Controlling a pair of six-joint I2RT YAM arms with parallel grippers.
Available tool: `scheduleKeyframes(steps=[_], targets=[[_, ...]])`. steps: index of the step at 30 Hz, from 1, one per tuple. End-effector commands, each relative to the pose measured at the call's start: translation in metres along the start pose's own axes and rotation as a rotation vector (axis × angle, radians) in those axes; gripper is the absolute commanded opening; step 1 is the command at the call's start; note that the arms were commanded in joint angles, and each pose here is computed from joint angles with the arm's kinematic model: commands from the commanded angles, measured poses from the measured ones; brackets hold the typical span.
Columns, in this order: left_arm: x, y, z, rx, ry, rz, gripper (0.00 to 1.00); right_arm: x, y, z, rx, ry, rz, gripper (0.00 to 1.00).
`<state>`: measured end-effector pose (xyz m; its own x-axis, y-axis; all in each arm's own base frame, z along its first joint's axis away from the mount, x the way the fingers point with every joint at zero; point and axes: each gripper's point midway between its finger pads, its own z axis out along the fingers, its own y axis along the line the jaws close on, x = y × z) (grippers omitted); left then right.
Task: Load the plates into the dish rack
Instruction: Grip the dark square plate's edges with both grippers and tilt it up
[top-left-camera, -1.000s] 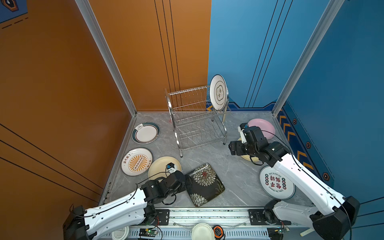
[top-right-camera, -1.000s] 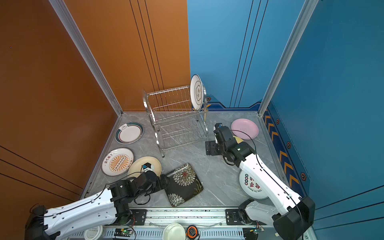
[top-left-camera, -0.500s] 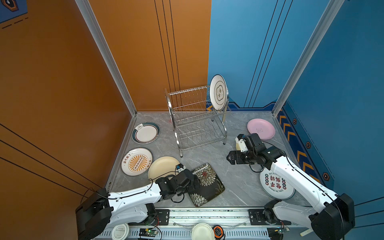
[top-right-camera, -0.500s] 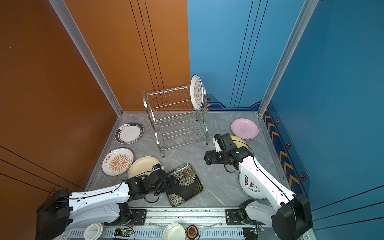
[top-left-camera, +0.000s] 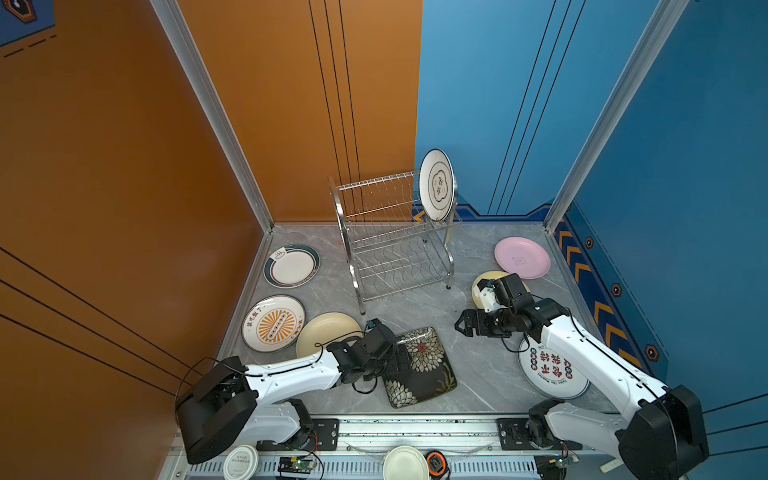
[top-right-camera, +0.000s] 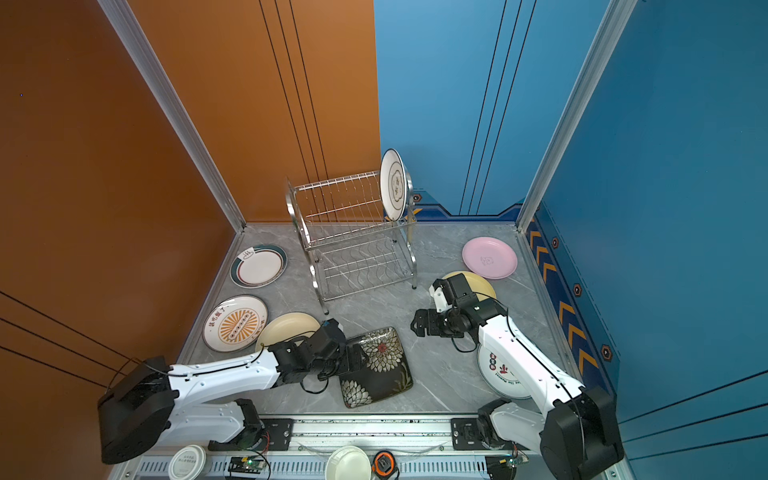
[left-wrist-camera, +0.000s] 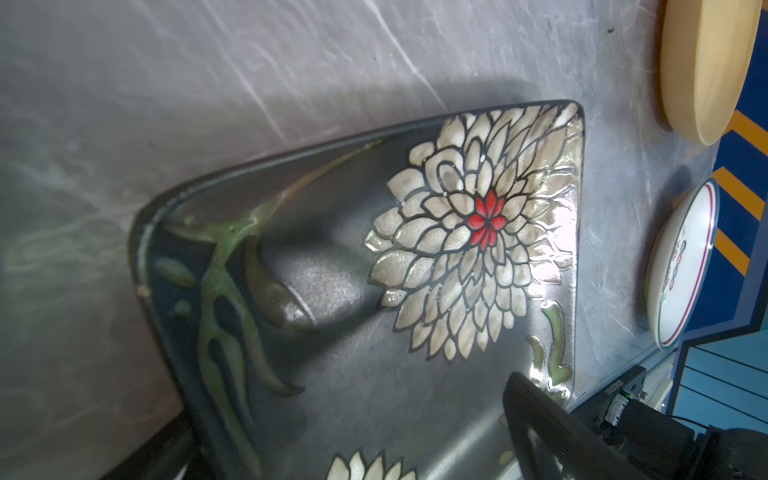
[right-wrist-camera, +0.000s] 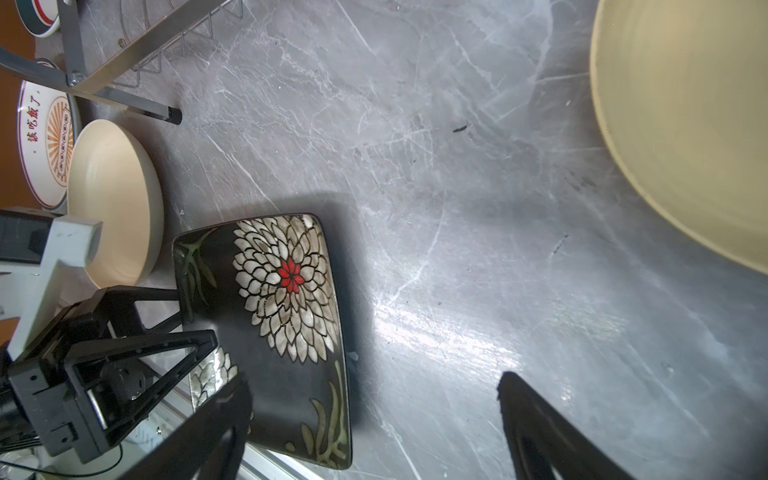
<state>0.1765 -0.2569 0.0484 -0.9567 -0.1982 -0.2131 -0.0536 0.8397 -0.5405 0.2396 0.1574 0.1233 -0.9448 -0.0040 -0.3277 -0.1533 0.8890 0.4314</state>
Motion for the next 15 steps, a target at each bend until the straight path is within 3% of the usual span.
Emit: scheduleKeyframes(steps=[1,6,15], targets=[[-0.003,-0.036,0.001,0.107,0.052,0.105,0.97,0.011,0.003,0.008,-0.051,0.038,0.051,0.93],[0.001,-0.03,0.006,0.096,0.091,0.117,0.9,0.03,0.002,0.025,-0.08,0.086,0.109,0.9],[0.008,-0.009,0.01,0.087,0.105,0.101,0.74,0.06,0.004,0.056,-0.1,0.175,0.154,0.75]])
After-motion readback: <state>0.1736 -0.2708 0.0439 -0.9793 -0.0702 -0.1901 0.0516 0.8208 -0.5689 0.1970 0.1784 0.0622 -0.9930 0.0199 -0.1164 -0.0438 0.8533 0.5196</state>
